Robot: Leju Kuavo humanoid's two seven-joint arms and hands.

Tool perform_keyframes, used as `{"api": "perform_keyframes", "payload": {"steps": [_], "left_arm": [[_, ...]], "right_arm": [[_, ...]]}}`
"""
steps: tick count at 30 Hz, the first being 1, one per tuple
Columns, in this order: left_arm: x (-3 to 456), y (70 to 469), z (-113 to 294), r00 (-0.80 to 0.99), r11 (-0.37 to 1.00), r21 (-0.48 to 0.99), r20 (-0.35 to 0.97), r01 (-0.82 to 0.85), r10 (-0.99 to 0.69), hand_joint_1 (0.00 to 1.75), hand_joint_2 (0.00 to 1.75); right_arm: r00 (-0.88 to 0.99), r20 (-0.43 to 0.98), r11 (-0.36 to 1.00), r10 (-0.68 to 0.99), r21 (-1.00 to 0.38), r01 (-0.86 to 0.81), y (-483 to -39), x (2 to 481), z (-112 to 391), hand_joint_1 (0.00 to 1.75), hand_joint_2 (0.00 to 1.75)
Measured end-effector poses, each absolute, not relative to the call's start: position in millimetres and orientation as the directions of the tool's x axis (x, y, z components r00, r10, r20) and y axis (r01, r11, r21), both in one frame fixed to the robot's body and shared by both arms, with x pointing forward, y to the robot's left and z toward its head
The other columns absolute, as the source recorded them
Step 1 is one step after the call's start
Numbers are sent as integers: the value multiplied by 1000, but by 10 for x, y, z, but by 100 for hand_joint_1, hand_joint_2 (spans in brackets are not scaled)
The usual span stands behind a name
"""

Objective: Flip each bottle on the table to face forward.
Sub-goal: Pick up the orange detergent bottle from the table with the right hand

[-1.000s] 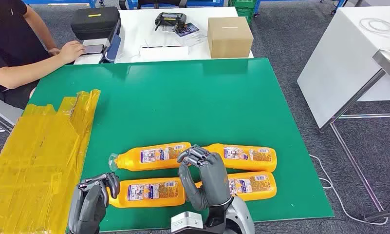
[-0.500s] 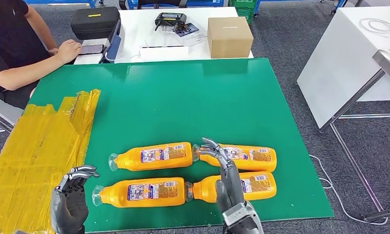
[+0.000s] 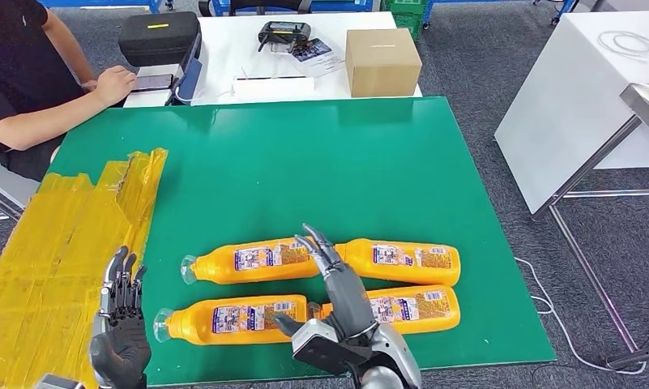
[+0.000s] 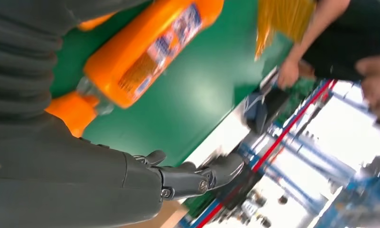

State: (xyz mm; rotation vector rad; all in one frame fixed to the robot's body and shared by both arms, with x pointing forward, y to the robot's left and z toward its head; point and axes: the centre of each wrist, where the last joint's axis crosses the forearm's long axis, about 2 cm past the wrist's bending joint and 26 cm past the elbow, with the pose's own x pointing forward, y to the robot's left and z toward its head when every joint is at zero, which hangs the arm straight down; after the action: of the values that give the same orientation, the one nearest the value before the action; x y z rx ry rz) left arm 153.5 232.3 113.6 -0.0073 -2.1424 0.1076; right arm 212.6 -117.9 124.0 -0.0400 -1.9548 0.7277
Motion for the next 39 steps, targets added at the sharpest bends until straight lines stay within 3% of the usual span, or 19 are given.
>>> {"api": "perform_keyframes", "payload": {"steps": [16, 39], "left_arm": [[1577, 2275, 1066, -523, 996, -82, 851, -27, 55, 0, 0], [1624, 2206, 1036, -517, 994, -107, 851, -2, 91, 0, 0]], "right_arm": [[-545, 758, 682, 359, -612, -401, -830, 2150, 1175, 0, 175], [-553, 641, 294, 532, -752, -590, -502, 2086, 736, 0, 175]]}}
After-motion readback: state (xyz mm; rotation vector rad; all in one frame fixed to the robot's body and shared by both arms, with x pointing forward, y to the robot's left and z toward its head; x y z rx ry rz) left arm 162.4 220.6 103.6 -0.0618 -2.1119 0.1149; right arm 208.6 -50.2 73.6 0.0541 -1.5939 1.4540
